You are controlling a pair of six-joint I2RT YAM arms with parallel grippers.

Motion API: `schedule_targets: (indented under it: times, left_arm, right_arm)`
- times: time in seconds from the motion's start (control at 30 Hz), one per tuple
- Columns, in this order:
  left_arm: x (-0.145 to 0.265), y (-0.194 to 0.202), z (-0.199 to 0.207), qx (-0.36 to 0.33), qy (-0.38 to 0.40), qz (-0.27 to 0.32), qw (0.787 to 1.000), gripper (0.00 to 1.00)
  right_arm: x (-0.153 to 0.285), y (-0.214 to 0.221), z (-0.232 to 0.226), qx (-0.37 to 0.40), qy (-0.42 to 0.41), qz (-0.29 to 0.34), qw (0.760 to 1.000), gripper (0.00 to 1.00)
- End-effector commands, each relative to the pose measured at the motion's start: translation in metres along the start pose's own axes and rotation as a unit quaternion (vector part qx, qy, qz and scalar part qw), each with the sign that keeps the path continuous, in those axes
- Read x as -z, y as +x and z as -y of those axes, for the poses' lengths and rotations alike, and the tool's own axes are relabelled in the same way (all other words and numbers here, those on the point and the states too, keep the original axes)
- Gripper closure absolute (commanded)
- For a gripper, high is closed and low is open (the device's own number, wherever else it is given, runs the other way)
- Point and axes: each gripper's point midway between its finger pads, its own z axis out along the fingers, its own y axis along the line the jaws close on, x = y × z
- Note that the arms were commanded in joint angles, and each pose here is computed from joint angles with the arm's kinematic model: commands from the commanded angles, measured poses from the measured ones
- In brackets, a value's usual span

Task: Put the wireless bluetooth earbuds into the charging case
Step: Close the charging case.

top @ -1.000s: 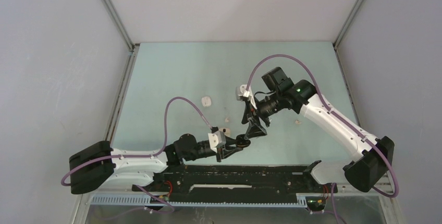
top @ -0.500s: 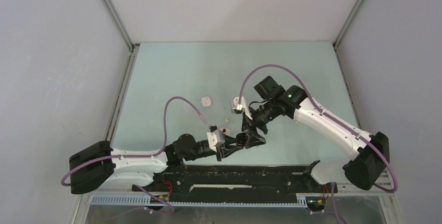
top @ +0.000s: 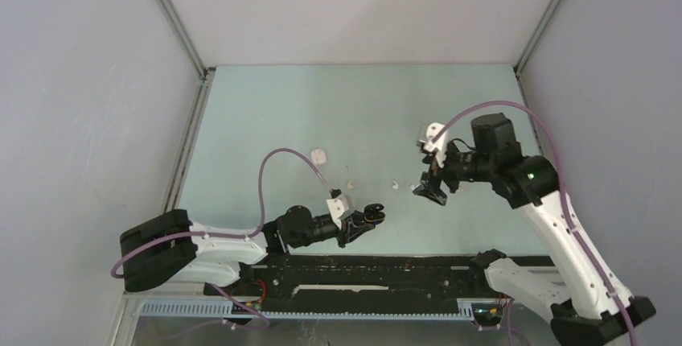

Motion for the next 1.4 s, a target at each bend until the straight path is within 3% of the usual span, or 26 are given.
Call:
schedule_targets:
  times: [0.0,0.27,0.8,1.37]
  left_arm:
    - [-0.016,-0.024,0.007,0.006,0.019,0.029,0.999,1.0]
    - [-0.021,-0.032,0.03,-0.032,0.086,0.035,0.995,1.0]
    - [-0.03,-0.031,0.034,-0.051,0.098,0.009,0.994,0.99]
    - [-0.037,-0.034,0.023,-0.046,0.066,0.014,0.997,1.0]
  right_arm:
    - [-0.007,0.014,-0.002,-0.034,-0.032,0.041,0.998,0.19]
    - [-0.044,0.028,-0.018,-0.035,-0.118,0.076,0.989,0.08]
    - [-0.063,0.041,-0.072,0.018,-0.223,0.058,0.973,0.08]
    - [-0.059,0.048,-0.082,0.032,-0.229,0.06,0.971,0.09]
